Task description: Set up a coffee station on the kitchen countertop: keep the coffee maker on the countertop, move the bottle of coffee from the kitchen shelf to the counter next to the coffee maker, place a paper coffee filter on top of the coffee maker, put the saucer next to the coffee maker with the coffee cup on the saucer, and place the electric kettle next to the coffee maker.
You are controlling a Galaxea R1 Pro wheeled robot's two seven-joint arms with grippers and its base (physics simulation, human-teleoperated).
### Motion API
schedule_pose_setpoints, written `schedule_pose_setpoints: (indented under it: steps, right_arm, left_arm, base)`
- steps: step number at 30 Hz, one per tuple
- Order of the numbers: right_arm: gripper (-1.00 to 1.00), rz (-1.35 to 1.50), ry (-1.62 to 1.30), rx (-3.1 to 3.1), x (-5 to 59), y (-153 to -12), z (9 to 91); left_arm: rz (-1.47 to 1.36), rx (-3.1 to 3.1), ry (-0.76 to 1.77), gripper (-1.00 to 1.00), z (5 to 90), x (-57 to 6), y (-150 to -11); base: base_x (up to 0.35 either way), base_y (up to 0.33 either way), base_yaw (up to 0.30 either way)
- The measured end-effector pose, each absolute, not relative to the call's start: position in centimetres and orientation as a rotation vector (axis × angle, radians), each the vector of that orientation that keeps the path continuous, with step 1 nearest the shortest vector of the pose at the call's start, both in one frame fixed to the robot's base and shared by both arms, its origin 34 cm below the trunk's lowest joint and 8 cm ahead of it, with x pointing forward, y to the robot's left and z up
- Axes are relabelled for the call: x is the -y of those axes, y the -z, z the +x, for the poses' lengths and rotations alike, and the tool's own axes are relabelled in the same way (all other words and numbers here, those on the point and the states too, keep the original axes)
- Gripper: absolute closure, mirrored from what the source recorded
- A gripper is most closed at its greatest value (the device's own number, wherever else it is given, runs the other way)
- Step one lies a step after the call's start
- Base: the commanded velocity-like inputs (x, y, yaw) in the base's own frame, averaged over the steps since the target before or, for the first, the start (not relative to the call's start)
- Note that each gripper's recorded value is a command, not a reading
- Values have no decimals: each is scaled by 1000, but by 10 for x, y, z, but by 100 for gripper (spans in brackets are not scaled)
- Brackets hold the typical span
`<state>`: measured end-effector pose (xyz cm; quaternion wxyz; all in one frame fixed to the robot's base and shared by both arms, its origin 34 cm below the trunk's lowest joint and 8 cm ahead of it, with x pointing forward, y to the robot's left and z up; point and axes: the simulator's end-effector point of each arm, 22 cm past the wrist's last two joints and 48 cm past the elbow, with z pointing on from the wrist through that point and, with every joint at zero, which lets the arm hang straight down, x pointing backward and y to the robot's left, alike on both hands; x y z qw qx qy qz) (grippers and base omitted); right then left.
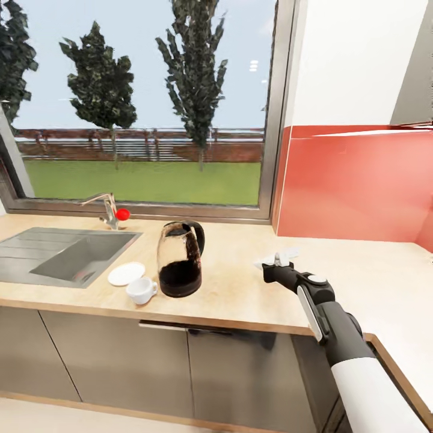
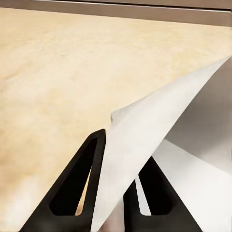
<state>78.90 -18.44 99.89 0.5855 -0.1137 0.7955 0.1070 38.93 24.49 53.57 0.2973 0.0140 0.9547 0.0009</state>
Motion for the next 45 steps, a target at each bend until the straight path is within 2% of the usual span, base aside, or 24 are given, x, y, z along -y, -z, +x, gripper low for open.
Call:
schedule_pose_setpoints:
  steps: [9,16,25,36,45]
  right_arm:
    - [100,-264,-249,-1856,185,-998,789]
    - [100,-264,-249,-1856,185,-998,789]
    - [100,-265,-248,-1855,185,-999,788]
    - [100,-265,-249,-1855,184,-998,788]
    - [100,-265,-250,-1855,184,-998,788]
  left_arm:
    - [37,-2537,-2,-100,389,-245,-536]
    - [37,-2537,-2,-100,389,-245,-536]
    - [37,-2537,-2,-100,389,-245,-536]
    - [36,-2537,-3,-100,389,-245,-536]
    - [36,-2537,-1,-100,389,-245,-536]
  base:
    - [-174,-21,227]
    - [-272,-85,82]
    - [-71,-20,227]
    - [-145,78,145]
    - [-4,273,52]
